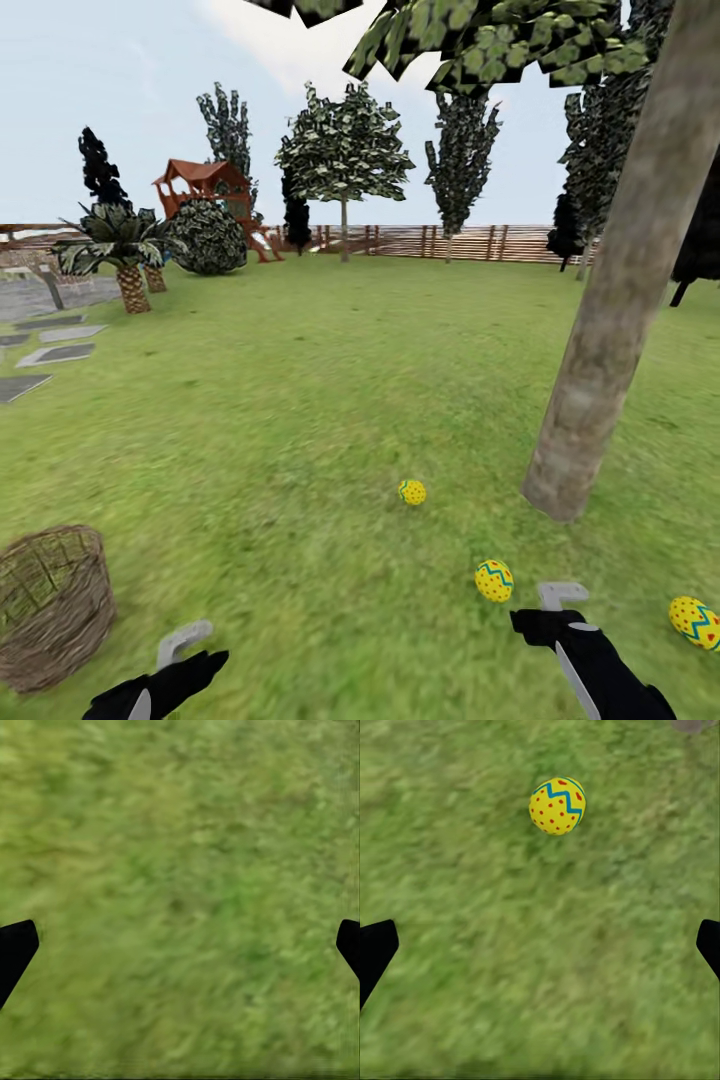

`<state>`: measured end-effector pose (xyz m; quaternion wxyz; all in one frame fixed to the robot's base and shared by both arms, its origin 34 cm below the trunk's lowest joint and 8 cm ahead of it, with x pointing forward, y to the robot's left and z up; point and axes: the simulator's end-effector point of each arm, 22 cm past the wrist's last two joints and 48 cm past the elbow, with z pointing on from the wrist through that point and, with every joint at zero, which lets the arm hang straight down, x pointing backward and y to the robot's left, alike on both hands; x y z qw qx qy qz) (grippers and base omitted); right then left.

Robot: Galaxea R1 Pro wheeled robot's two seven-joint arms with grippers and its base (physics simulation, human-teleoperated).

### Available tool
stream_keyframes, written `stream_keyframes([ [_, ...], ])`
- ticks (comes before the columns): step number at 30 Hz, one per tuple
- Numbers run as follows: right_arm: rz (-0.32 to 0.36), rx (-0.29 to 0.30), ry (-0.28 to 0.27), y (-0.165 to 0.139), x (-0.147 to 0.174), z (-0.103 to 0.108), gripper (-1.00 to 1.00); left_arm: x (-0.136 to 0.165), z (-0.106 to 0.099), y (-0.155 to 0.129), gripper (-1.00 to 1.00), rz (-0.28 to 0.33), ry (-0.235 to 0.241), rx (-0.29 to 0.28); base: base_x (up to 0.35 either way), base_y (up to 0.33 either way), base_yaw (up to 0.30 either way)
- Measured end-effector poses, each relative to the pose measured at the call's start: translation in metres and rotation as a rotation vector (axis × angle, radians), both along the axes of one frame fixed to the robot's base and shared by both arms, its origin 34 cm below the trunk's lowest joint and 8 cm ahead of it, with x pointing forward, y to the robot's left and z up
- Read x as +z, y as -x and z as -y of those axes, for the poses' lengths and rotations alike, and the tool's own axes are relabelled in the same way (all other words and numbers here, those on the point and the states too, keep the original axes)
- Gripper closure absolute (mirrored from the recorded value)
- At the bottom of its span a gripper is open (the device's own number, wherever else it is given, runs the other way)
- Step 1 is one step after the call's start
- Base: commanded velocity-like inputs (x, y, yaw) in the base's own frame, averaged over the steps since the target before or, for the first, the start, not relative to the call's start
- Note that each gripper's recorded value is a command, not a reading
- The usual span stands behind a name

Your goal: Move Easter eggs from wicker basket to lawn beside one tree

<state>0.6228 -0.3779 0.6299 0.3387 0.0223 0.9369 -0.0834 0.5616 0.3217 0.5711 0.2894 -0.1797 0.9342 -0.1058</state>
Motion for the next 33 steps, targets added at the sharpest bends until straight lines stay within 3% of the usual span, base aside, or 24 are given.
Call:
stream_keyframes([
  [8,0.0,0.0,0.0,0.0,0.0001,0.0,-1.0,0.0002,-0.0001,-0.0002,-1.0,0.001,-0.001,0.0,-0.317,-0.07,0.297],
  [22,-0.001,-0.002,-0.002,0.0004,-0.0001,0.0001,-1.0,0.0002,0.0002,-0.0002,-1.0,0.001,-0.002,-0.002,-0.253,-0.235,0.287],
  [33,-0.002,-0.002,-0.003,0.0007,-0.0002,0.0,-1.0,-0.0001,0.0013,0.0003,-1.0,-0.001,0.0,-0.003,-0.179,-0.285,0.038],
])
